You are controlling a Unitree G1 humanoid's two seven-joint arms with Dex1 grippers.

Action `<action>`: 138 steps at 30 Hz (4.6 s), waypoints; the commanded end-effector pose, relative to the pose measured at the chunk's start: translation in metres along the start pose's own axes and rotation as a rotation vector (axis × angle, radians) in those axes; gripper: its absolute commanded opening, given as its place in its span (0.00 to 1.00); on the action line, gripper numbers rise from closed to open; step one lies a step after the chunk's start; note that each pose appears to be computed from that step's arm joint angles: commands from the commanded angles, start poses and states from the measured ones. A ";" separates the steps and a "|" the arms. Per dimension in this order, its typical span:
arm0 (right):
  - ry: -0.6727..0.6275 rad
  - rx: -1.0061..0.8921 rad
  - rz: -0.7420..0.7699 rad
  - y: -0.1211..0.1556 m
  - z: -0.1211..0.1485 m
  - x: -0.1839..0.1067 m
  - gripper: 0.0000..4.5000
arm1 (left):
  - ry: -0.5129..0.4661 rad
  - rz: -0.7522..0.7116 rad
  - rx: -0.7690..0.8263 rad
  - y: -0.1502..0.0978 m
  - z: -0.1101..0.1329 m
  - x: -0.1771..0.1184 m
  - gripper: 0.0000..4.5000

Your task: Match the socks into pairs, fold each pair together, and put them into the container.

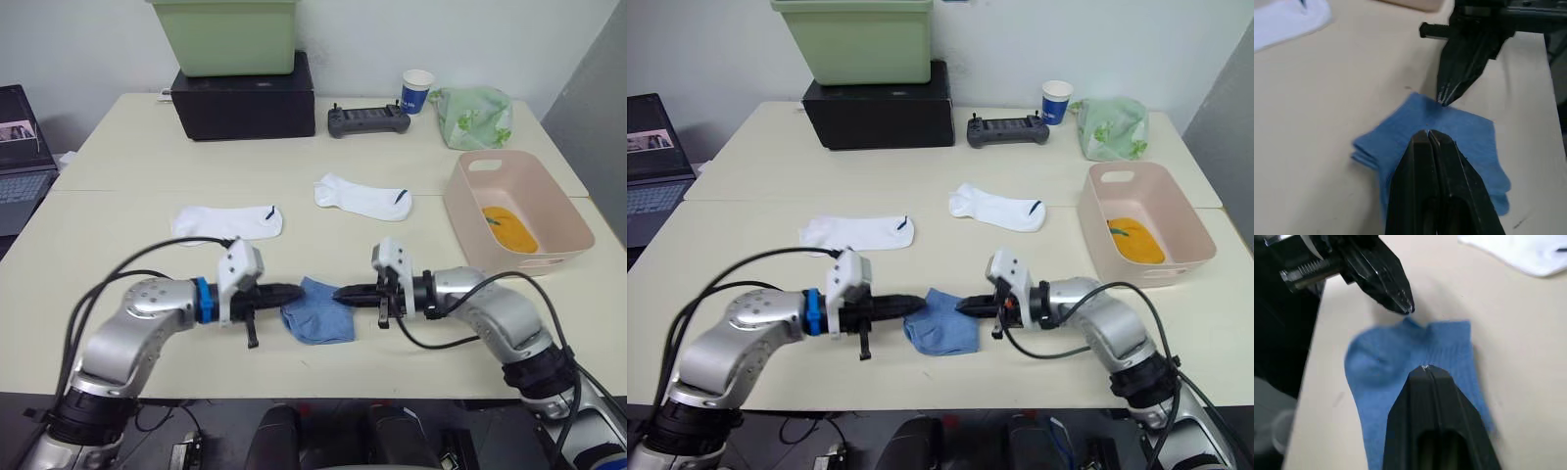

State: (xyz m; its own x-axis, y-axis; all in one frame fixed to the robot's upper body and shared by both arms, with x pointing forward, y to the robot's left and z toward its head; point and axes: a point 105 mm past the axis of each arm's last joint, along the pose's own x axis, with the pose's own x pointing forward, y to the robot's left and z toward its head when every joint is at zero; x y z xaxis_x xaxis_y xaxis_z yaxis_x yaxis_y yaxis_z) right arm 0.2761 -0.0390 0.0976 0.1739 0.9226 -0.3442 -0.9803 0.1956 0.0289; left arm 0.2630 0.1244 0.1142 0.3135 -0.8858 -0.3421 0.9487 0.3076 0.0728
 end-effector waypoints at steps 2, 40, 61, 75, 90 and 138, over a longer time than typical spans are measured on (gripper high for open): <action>0.064 -0.069 0.001 0.003 -0.019 0.001 0.01 | 0.076 0.028 0.032 0.001 -0.025 0.006 0.00; -0.015 0.851 0.046 0.011 0.008 0.024 0.76 | 0.109 0.057 0.033 -0.003 -0.051 -0.009 0.00; -0.118 0.760 -0.005 -0.002 0.018 0.006 0.01 | -0.079 0.113 0.043 0.005 0.005 -0.025 0.00; -0.349 0.209 -0.391 -0.046 0.114 -0.117 0.00 | -0.302 0.007 0.110 0.021 0.154 -0.015 0.85; 0.178 -0.553 -1.128 -0.131 0.120 -0.275 0.00 | -0.492 -0.023 0.093 0.020 0.209 0.029 1.00; 0.589 -0.523 -0.839 -0.165 0.058 -0.266 0.57 | -0.465 0.003 0.115 0.014 0.193 0.028 1.00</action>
State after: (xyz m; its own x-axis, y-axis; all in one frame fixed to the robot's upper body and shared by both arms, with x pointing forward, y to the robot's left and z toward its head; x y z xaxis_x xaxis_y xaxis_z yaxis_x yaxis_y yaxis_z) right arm 0.3961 -0.2910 0.2285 0.8180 0.2646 -0.5106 -0.5751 0.3766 -0.7262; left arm 0.2987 0.0383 0.2764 0.2958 -0.9516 0.0834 0.9420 0.3051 0.1397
